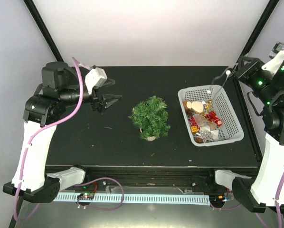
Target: Decorate the small christmas tree
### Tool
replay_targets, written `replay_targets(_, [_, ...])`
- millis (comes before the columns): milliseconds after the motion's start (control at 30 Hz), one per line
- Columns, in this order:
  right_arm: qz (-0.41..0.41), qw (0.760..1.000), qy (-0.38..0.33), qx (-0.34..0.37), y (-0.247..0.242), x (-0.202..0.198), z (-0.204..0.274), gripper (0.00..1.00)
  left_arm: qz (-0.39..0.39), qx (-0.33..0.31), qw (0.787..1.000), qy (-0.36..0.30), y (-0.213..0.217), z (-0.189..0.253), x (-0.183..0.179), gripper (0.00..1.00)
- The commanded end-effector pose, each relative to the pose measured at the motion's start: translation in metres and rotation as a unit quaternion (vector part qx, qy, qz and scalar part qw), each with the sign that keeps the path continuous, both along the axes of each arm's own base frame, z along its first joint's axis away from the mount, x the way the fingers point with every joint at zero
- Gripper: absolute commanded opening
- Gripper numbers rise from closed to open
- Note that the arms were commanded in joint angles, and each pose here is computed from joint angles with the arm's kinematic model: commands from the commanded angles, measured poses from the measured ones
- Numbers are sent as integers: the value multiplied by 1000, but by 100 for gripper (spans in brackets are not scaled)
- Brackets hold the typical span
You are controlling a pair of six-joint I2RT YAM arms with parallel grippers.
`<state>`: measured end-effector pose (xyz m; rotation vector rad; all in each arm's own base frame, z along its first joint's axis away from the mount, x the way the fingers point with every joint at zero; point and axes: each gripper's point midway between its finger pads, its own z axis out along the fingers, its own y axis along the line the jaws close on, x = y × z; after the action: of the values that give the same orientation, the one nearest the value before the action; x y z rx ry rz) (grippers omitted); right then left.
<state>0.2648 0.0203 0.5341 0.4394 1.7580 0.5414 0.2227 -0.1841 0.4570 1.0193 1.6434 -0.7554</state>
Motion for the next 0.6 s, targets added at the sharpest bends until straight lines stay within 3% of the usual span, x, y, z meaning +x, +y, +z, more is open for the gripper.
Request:
replay_targets(0, [37,999,-34,18,14,-11,31,1,-41,0,999,-10,-17,9,-16,78])
replay_targets(333, [108,984,-109,91,39,-23,82,1,-88,32,996,-2,-60,-13,-16,79])
replay_targets(567, [145,964,-166,148,49,-30,127,1,-135,56,989,-16,-113,-15,-13,79])
